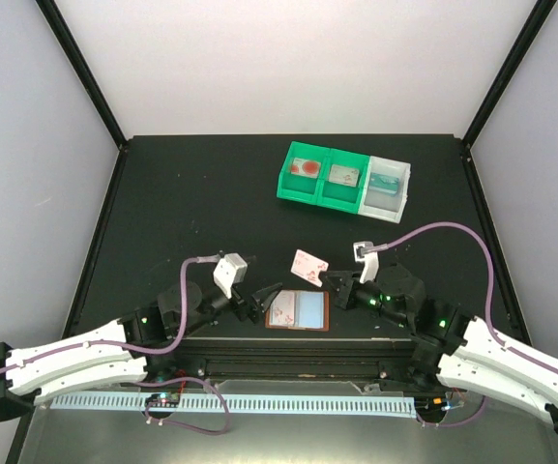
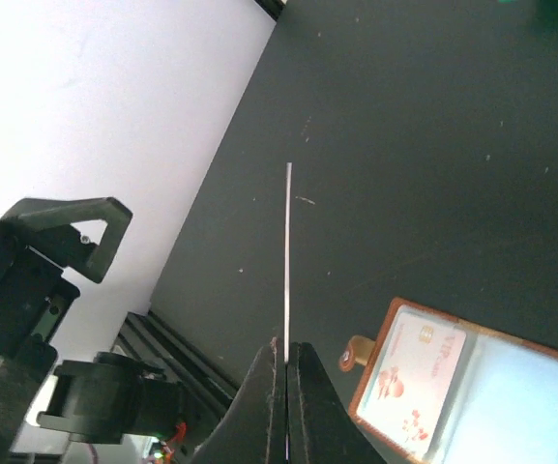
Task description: Take the credit cards out of the card holder
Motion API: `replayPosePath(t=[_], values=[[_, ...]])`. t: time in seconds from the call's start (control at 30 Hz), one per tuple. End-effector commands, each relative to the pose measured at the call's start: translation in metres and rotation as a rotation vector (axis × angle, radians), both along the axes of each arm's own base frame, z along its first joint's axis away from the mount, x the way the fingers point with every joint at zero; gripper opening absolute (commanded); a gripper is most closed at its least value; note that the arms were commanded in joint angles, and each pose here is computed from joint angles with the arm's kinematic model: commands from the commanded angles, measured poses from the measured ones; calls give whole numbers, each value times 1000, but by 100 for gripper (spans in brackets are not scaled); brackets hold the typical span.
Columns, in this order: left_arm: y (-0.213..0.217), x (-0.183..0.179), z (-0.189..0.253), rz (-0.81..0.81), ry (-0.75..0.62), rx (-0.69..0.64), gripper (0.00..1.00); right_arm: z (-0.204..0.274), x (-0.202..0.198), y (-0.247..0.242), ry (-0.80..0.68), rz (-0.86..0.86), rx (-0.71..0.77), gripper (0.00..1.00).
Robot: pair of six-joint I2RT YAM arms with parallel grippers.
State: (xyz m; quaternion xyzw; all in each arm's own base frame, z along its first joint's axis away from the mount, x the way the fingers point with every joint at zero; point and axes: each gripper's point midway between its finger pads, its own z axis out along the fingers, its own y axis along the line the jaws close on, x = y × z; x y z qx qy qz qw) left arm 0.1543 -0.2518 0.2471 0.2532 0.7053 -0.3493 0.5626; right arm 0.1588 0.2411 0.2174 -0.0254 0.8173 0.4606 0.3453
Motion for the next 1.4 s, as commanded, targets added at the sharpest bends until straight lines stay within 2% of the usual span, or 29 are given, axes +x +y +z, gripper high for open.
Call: replayPosePath(t=[0.0, 0.23, 0.37, 0.47, 0.6, 0.87, 1.0, 1.17, 1.37], values=[[2, -2, 5, -27, 186, -88, 99, 16, 7, -5, -156, 17, -113, 1], [5, 1, 1, -103, 361, -179, 99, 37, 28, -16, -249, -35, -236, 1], [12, 8, -8, -92, 435, -200, 99, 45, 50, -17, -267, -51, -284, 1], [26, 19, -20, 8, 490, -180, 99, 46, 70, -21, -258, -64, -301, 1], [50, 29, -46, 168, 556, -37, 99, 45, 103, -30, -206, -82, -282, 1], [44, 22, -36, 85, 508, 78, 99, 21, 187, -76, -72, -207, -262, 1], [47, 22, -33, 75, 461, 122, 99, -5, 231, -101, 0, -242, -320, 1], [56, 23, -34, 98, 440, 196, 99, -45, 275, -106, 77, -181, -317, 1], [58, 24, -33, 106, 420, 194, 99, -70, 317, -110, 131, -192, -357, 1]])
